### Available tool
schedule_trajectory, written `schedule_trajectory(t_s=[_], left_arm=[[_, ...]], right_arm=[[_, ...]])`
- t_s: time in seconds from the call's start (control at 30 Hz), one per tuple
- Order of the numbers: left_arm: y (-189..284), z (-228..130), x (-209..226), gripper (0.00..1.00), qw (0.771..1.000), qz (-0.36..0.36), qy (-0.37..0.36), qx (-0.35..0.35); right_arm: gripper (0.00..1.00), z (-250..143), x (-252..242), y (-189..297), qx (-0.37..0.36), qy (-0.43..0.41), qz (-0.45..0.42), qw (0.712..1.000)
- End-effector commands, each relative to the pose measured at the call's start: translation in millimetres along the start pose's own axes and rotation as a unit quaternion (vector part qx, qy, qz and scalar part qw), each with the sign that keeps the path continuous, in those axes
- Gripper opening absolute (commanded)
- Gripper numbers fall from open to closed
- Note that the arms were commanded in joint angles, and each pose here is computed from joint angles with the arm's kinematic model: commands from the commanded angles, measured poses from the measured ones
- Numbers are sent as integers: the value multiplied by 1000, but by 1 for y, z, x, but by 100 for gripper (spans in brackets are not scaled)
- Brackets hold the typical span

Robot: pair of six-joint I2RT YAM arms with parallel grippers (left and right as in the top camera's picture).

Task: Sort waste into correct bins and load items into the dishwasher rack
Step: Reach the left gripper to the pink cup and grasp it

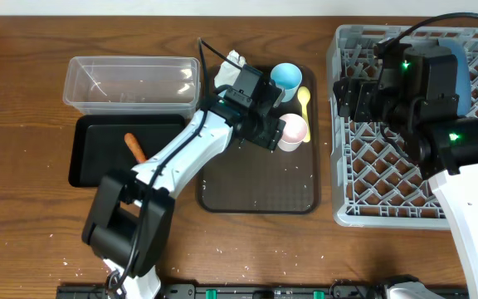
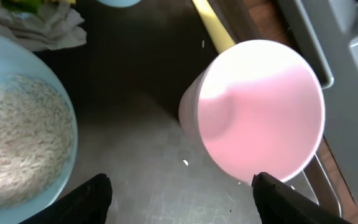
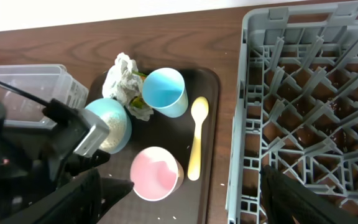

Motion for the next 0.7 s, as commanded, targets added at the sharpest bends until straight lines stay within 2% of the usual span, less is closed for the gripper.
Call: schedule_trajectory(t_s=[0.0, 0.3, 0.57, 0.67], left_arm=[[-6, 5, -5, 76, 1000, -20, 5, -4], [-11, 9, -8, 65, 999, -25, 29, -18], [-31, 3, -11, 64, 999, -26, 37, 2], [-36, 1, -9, 58, 999, -24, 39, 8]], right_arm=[[80, 1, -2, 0, 1, -3, -6, 1000], [79, -3, -5, 0, 13, -5, -18, 1000], [79, -6, -5, 1, 21, -6, -20, 1000], [78, -7, -6, 1, 25, -6, -26, 999]])
Point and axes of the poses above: each gripper's point midway between its finger pads, its own y axis back along the fingers, its own x axis along the line the jaws close on, z = x × y, the point moved 9 cm from there along y, back along the fingers, and after that the axes turned 1 degree about y, right-handed, at the moved point
